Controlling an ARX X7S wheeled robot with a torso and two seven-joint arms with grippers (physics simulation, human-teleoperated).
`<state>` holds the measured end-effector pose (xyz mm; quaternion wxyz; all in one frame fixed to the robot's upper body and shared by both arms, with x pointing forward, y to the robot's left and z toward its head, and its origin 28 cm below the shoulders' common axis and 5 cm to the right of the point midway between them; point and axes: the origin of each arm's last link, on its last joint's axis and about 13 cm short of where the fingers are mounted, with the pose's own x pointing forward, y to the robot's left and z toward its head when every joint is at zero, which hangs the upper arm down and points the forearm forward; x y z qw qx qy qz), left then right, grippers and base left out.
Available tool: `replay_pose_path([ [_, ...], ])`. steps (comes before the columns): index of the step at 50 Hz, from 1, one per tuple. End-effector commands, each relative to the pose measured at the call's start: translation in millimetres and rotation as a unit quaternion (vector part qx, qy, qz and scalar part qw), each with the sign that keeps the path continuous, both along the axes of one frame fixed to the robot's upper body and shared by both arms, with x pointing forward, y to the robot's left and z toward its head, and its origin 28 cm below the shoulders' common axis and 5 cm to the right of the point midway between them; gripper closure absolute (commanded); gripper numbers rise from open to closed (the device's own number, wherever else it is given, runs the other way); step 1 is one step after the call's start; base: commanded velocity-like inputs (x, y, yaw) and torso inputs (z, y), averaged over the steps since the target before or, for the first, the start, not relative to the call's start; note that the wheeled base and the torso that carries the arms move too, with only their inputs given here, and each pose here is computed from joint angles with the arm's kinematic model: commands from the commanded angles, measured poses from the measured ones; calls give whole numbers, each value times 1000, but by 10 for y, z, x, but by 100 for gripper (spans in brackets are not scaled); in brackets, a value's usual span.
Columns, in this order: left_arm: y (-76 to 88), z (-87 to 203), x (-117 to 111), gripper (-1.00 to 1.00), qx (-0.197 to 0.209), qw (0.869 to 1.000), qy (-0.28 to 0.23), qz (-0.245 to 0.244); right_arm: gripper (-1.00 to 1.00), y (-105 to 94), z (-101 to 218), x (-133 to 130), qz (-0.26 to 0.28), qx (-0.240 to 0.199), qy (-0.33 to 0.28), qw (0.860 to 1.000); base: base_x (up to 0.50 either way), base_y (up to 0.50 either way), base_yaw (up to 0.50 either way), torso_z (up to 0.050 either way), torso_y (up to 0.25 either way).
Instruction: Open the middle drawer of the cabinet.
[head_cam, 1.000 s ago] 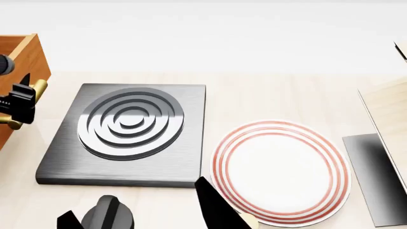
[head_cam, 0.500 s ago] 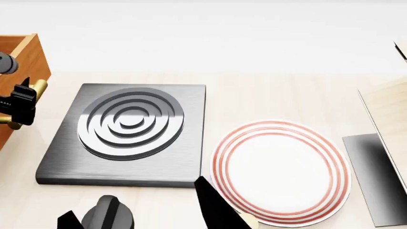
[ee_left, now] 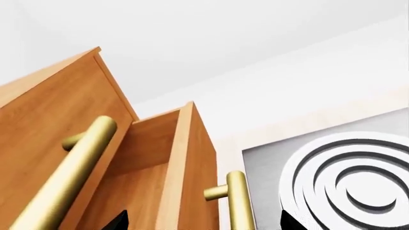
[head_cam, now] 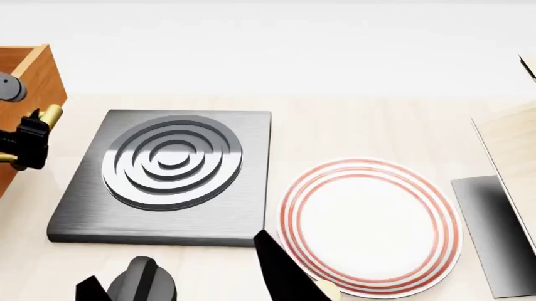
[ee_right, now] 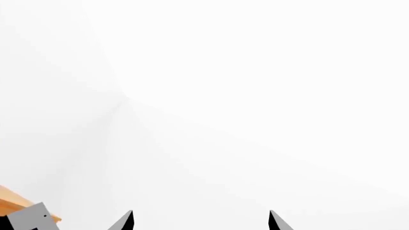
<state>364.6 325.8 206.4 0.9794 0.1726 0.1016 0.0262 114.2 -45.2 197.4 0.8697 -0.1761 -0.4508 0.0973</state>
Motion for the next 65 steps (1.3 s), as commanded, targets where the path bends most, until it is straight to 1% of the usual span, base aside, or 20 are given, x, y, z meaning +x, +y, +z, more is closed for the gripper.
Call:
replay_pose_path([
  [1, -43, -28, 28, -100, -25, 999, 5, -23, -100, -18, 12, 12, -15, -6, -1, 1000, 0, 0, 0, 0, 0],
  [42, -28, -154, 170, -100, -24, 999, 19, -6, -100, -13, 11, 14, -11, -9, 2, 1000, 0, 0, 0, 0, 0],
  [51, -42, -190, 163, -100, -28, 999, 23, -5, -100, -13, 9, 16, -11, -9, 4, 1000, 0, 0, 0, 0, 0],
  [65, -11, -212, 209, -100, -41, 999, 27, 3, -100, -11, 10, 22, -9, -11, 7, 1000, 0, 0, 0, 0, 0],
])
